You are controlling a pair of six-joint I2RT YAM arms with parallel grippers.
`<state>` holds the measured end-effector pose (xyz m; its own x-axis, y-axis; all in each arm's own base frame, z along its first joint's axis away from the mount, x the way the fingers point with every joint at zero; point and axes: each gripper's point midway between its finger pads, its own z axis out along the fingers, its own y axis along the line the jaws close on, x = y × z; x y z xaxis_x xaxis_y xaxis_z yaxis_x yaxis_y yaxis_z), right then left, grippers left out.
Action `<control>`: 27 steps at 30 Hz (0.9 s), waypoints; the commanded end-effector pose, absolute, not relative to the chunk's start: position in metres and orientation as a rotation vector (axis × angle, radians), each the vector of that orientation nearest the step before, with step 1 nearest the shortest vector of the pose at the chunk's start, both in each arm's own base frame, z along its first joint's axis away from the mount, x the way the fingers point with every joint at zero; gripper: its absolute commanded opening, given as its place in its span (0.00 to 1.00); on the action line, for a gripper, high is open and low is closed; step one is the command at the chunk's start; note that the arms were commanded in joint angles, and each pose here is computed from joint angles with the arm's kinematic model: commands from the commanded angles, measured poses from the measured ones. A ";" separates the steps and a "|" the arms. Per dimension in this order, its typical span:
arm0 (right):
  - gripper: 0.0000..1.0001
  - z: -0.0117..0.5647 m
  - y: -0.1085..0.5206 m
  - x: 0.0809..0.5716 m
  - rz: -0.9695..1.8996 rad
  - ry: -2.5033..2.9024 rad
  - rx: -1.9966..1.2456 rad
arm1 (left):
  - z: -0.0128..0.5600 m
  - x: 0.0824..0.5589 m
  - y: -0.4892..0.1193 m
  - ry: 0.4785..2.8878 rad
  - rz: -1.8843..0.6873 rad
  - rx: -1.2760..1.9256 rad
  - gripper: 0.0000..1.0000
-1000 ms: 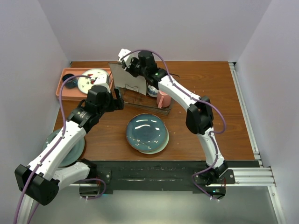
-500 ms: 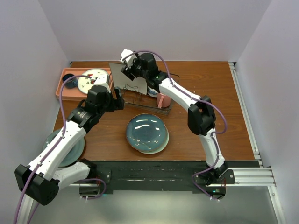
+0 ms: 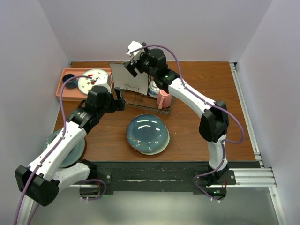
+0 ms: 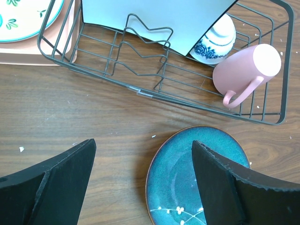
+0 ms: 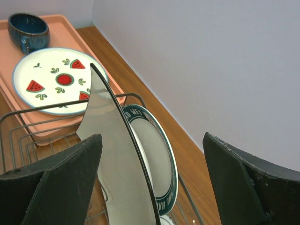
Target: Load the mixed dishes into the dish rack
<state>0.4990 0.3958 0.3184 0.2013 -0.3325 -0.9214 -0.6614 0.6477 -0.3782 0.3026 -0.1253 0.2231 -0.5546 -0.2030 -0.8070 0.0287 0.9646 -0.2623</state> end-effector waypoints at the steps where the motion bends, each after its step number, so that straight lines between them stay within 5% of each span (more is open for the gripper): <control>1: 0.93 0.354 0.381 0.488 0.302 1.374 -0.814 | 0.231 0.307 -0.126 2.105 -0.320 -0.123 0.89; 13: 0.96 0.376 0.315 0.384 0.626 1.669 -0.452 | 0.201 0.316 -0.138 2.142 -0.359 -0.130 0.89; 27: 0.49 0.195 0.212 0.345 0.314 2.117 0.078 | 0.170 0.307 -0.167 2.217 -0.527 -0.082 0.85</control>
